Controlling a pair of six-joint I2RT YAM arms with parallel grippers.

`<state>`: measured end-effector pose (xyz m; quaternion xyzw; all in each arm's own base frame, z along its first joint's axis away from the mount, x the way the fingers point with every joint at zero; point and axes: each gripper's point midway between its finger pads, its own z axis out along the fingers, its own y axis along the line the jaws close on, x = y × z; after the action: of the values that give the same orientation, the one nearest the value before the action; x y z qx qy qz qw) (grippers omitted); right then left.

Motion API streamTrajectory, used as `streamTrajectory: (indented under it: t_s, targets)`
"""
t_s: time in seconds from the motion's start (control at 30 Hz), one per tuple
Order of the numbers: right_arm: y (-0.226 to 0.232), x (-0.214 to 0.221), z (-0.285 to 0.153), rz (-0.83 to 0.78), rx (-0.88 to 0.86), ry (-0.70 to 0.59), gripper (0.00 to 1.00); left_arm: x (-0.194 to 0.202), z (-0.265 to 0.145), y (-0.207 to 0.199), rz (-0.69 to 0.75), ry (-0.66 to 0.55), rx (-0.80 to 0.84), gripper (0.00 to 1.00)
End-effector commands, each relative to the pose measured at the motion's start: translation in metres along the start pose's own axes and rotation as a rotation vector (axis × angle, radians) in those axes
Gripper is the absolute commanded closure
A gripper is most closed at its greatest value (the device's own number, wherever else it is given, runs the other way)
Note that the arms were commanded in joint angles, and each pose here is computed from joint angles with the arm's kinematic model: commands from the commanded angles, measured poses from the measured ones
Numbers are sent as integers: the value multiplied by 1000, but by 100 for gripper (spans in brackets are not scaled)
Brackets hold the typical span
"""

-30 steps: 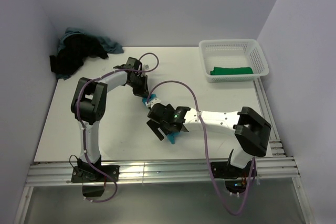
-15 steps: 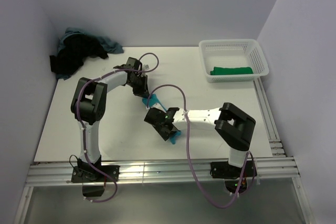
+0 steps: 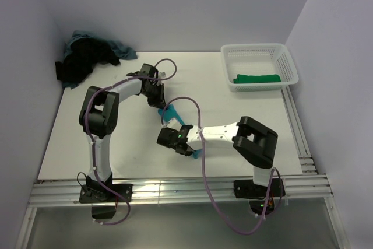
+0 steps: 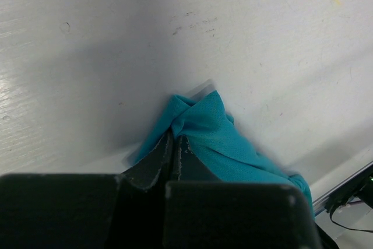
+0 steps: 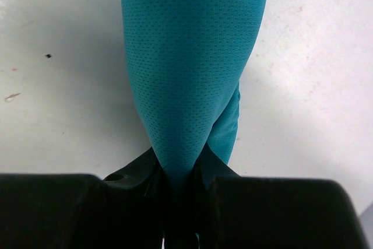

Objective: Roll the t-shirts
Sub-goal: Roll the tshirt

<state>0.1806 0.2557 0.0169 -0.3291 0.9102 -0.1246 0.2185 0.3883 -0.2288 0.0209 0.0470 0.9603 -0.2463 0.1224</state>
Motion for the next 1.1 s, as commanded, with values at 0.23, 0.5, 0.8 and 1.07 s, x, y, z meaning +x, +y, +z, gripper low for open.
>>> streamTrajectory:
  t_s: [0.23,0.5,0.8,1.07]
  targets:
    - [-20,23,4,-146,127,80,100,-41,-47,26,-126,-117,-26,77]
    - [-28,11,5,-221,150,10,100,-34,-70,45,-376,-116,179,38]
    - [-26,9,6,-228,133,-14,100,-22,-63,43,-408,-106,224,0]
    - [-25,8,4,-226,120,-22,100,-17,-43,34,-310,-15,223,1]
